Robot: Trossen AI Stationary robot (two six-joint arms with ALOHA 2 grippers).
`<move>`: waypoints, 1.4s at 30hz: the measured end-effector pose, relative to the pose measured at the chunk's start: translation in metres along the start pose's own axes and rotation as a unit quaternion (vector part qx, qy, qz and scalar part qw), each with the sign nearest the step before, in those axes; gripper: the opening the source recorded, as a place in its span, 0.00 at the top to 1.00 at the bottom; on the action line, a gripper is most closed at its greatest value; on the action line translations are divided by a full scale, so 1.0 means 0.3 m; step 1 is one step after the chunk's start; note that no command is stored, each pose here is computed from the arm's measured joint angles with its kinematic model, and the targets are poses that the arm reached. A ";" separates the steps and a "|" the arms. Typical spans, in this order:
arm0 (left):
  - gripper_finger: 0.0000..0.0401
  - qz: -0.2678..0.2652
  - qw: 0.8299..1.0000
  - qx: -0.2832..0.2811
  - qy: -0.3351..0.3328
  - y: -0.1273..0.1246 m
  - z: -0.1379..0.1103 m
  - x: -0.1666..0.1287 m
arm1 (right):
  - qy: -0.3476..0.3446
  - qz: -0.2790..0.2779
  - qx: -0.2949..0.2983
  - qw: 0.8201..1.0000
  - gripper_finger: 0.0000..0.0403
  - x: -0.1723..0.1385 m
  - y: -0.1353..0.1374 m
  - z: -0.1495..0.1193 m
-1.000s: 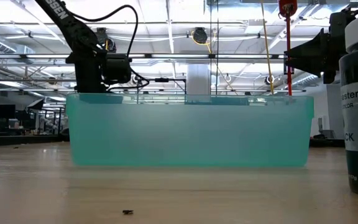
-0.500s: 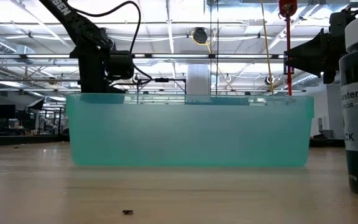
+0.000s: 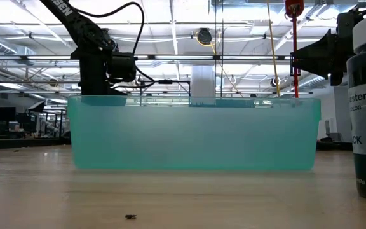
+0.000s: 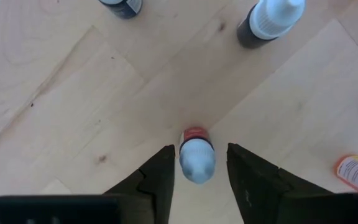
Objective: Pick & Place food coloring
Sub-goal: Put the small red food coloring bottle into the blue bin
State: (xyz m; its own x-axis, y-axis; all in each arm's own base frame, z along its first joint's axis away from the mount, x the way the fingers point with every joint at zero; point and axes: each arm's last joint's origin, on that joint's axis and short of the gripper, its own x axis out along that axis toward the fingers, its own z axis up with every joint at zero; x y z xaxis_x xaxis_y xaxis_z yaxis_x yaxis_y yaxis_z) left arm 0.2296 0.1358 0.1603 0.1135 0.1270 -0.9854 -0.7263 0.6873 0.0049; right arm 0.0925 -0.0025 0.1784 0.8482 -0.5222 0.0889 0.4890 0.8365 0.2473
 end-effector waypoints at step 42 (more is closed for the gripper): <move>0.87 -0.054 0.937 0.343 -0.025 -0.756 -0.271 -0.236 | 0.000 0.000 0.000 1.000 0.57 0.000 0.000 0.000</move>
State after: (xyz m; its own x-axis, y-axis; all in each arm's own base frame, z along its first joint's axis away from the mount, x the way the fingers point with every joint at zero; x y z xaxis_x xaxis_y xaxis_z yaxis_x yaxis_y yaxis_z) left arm 0.3311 -0.0871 0.2151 0.2055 0.0518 -0.9773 -0.1031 0.9942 0.0310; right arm 0.0925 -0.0025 0.1783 0.8484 -0.5219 0.0882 0.4890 0.8366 0.2470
